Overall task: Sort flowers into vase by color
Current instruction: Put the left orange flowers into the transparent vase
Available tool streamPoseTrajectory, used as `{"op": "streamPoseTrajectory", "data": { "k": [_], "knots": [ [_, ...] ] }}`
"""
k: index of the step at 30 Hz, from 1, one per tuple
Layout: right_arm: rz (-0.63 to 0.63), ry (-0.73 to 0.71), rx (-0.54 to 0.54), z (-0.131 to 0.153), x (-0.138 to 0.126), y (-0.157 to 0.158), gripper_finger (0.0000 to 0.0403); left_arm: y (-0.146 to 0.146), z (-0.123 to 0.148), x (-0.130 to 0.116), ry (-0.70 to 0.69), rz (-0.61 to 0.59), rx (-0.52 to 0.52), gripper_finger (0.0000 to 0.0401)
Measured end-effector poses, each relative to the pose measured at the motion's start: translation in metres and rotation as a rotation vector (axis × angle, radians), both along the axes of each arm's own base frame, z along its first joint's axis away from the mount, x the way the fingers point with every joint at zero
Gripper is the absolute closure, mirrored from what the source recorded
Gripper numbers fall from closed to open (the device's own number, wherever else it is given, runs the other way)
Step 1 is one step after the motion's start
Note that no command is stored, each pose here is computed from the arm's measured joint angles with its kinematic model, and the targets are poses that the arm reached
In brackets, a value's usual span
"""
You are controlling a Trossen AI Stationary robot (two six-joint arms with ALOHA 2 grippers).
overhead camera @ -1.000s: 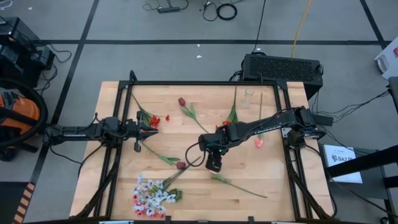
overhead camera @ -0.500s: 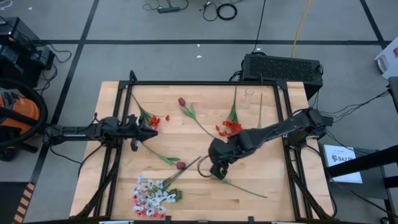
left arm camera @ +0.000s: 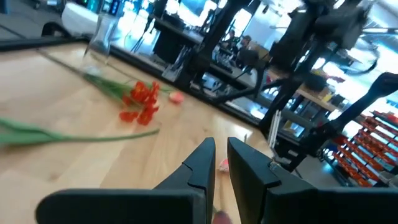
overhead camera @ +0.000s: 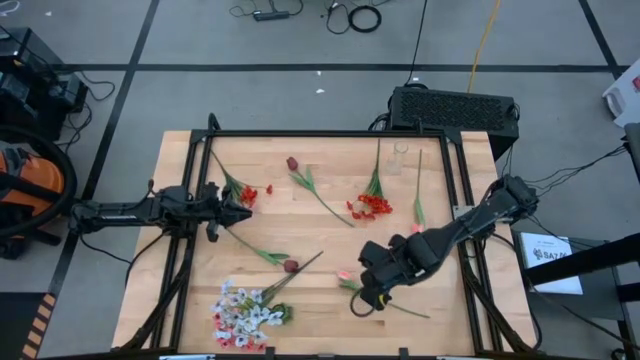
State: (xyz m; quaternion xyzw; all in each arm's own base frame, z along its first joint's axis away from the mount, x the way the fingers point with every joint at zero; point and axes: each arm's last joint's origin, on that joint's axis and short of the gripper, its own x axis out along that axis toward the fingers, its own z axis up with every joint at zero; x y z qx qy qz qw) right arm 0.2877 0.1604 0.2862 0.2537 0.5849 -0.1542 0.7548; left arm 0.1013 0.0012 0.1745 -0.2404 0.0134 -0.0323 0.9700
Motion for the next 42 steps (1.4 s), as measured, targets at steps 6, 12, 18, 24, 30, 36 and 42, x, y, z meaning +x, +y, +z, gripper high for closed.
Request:
{"op": "streamPoseTrajectory", "data": {
  "k": [6,12,18,24,30,36,42],
  "knots": [
    [-0.008,0.021,0.053,-0.019,-0.023,0.001,0.0229,0.000,0.010,-0.003,0.020,0.000,0.038,0.0352],
    [-0.060,-0.079,0.151,-0.039,-0.055,-0.018,0.0229,0.000,0.037,-0.014,0.212,0.028,0.022,0.0352],
    [-0.100,-0.175,0.215,-0.053,-0.082,-0.040,0.0235,0.001,0.076,-0.012,0.312,0.057,0.016,0.0352],
    [-0.067,-0.217,0.168,-0.057,-0.097,-0.061,0.0241,0.003,0.110,0.009,0.507,0.061,0.075,0.0352],
    [0.014,-0.288,0.129,-0.048,-0.098,-0.074,0.0241,0.007,0.132,0.030,0.786,0.071,0.094,0.0352],
    [0.064,-0.310,0.084,-0.046,-0.095,-0.084,0.0241,0.012,0.136,0.045,1.046,-0.011,0.196,0.0352],
    [0.053,-0.314,0.074,-0.046,-0.093,-0.090,0.0241,0.023,0.131,0.049,1.285,0.081,0.494,0.0352]
  ]
}}
